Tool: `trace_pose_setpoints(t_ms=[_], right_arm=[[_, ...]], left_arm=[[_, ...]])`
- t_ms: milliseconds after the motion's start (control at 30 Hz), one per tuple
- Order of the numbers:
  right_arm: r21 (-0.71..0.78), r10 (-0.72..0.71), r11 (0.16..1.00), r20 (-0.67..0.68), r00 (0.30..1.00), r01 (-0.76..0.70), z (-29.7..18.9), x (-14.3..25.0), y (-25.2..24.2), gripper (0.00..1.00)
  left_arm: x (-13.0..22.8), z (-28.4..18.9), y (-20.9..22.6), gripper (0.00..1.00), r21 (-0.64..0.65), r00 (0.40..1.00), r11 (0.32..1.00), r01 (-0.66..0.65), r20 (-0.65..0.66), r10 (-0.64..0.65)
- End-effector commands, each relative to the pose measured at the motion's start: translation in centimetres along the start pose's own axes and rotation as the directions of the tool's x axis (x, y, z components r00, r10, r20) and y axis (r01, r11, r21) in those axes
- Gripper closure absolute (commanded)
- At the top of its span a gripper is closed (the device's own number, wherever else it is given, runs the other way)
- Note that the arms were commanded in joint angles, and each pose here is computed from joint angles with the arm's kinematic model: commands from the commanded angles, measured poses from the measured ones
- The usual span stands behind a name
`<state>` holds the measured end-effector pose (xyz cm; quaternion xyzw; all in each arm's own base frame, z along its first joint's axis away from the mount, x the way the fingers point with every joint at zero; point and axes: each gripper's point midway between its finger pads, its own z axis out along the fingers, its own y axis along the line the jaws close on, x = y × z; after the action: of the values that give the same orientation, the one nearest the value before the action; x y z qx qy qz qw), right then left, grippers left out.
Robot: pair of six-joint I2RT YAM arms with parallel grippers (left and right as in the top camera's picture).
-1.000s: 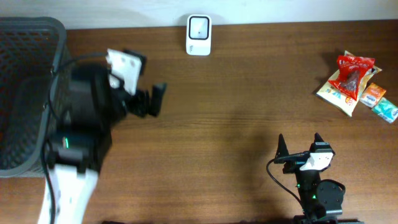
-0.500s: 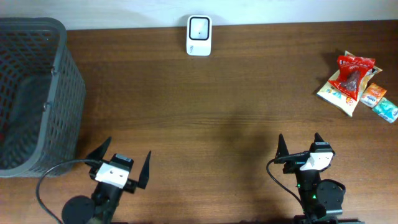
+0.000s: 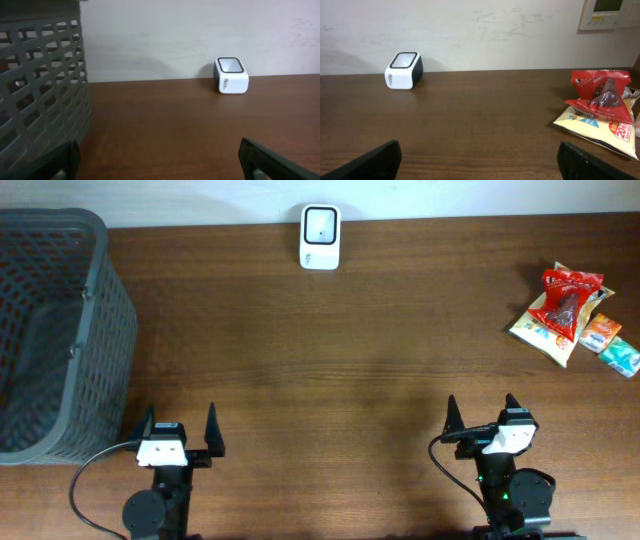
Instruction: Scan the item barcode
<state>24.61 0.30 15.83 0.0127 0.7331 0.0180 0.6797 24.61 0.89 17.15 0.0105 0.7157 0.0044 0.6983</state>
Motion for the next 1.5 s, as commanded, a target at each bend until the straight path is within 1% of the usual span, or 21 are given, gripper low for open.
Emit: trace_pose_setpoints(t_ms=[0,100,167,200,267,333,500,533,633,733,1467], right_arm=[[0.009,-0.007,1.0,-0.004,1.0,0.007,0.0,0.3,-0.2,0.02],[0.009,-0.007,1.0,-0.004,1.0,0.007,0.0,0.3,-0.2,0.02],[0.009,-0.007,1.0,-0.004,1.0,0.007,0.0,0.3,-0.2,0.02],[0.009,-0.007,1.0,-0.004,1.0,0.007,0.0,0.3,-0.2,0.02],[0.009,-0.007,1.0,-0.004,1.0,0.007,0.0,0.3,-0.2,0.01],[0.009,-0.007,1.0,-0.004,1.0,0.007,0.0,0.3,-0.2,0.01],[0.009,-0.007,1.0,-0.004,1.0,0.007,0.0,0.3,-0.2,0.02],[0.009,-0.007,1.0,-0.004,1.0,0.007,0.0,0.3,-0.2,0.01],[0.009,-0.007,1.0,-0.004,1.0,0.007,0.0,0.3,-0.2,0.01],[0.009,-0.007,1.0,-0.004,1.0,0.007,0.0,0.3,-0.2,0.01],[0.009,-0.007,1.0,-0.004,1.0,0.007,0.0,0.3,-0.2,0.02]], left_arm=[[1.5,-0.1,1.3,0.01,-0.079,0.998,0.997,0.022,-0.05,-0.026],[1.5,-0.2,2.0,0.01,-0.148,0.998,0.989,0.023,-0.05,-0.031],[1.3,-0.2,1.8,0.01,-0.158,0.999,0.987,0.014,-0.046,-0.021],[1.2,-0.2,1.7,0.01,-0.163,0.999,0.986,-0.017,-0.046,0.01],[1.2,-0.1,0.8,0.01,-0.131,0.997,0.989,-0.071,-0.051,0.065],[1.2,-0.1,0.4,0.01,-0.103,0.997,0.992,-0.071,-0.05,0.066],[1.4,-0.1,0.9,0.01,-0.115,0.997,0.991,-0.065,-0.057,0.059],[1.4,-0.1,1.2,0.01,-0.131,0.998,0.991,-0.034,-0.054,0.027],[1.4,-0.1,1.1,0.01,-0.128,0.998,0.992,-0.021,-0.053,0.015],[1.4,-0.1,1.0,0.01,-0.125,0.998,0.992,0.028,-0.047,-0.035],[1.3,-0.1,0.8,0.01,-0.113,0.998,0.993,0.027,-0.046,-0.032]])
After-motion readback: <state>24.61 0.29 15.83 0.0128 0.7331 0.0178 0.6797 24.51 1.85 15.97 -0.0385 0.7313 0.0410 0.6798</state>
